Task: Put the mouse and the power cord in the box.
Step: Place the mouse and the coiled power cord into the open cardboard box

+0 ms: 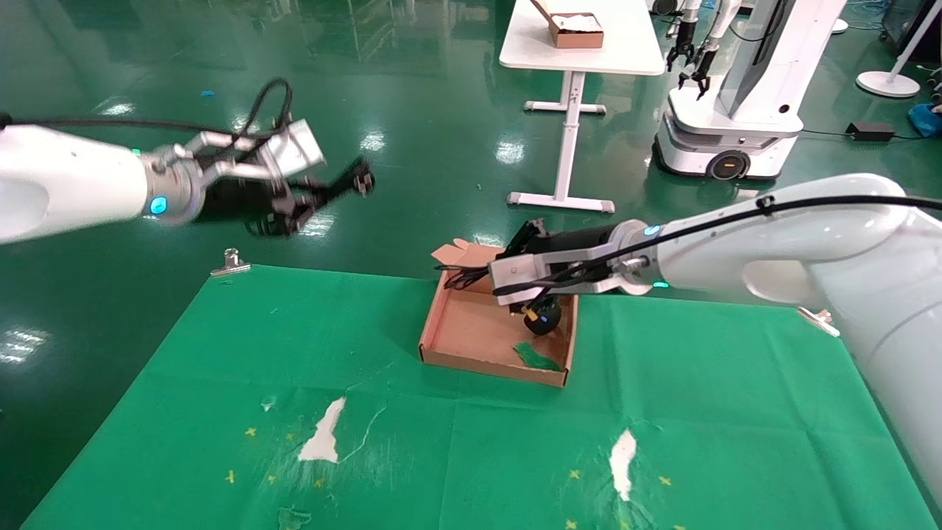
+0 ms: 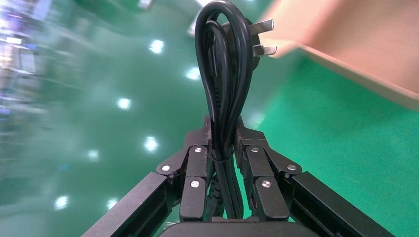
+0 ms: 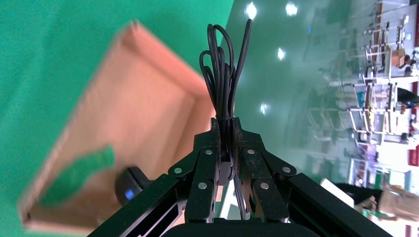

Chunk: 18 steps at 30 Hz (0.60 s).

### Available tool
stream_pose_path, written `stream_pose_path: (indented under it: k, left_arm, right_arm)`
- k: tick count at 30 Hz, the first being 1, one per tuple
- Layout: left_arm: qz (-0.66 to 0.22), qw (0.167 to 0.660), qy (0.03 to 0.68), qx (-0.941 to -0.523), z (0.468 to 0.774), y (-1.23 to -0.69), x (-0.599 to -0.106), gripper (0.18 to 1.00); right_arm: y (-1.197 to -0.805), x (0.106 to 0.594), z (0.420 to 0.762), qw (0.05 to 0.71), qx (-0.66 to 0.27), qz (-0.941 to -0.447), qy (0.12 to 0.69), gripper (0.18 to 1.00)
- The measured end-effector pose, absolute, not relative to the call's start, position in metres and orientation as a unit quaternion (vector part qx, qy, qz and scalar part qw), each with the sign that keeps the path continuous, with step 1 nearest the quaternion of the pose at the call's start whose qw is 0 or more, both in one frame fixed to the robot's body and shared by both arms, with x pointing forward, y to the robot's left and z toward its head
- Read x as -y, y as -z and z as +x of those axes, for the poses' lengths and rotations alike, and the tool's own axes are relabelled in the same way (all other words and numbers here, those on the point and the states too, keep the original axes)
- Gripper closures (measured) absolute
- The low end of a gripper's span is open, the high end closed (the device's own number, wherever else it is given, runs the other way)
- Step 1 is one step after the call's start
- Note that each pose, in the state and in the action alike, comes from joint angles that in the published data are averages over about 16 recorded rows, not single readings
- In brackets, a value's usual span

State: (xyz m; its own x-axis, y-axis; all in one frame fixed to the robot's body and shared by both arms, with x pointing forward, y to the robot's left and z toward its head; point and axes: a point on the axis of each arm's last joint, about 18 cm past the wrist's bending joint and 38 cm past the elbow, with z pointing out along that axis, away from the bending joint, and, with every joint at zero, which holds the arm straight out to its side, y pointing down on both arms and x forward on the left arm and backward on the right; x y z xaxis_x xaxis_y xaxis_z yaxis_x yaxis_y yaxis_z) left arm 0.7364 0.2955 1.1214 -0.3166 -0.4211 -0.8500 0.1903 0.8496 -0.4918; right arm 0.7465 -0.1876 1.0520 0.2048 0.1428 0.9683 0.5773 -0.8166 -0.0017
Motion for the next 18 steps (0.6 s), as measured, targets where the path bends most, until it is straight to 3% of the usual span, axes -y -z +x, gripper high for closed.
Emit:
stream_pose_path:
  k: [9,18]
  left_arm:
    - [-0.067,0.546,0.269,-0.790,0.731,-1.104,-0.296,0.921]
    - [-0.045,0.561,0.261,-0.784,0.736,-1.107,-0.283,0.921]
  right_arm:
    - [-1.036,0.178,0.745,0.231,0.219,-0.761,0.565,0.960]
    - [-1.037,0.182,0.750,0.243,0.187,-0.761,0.572,0.943]
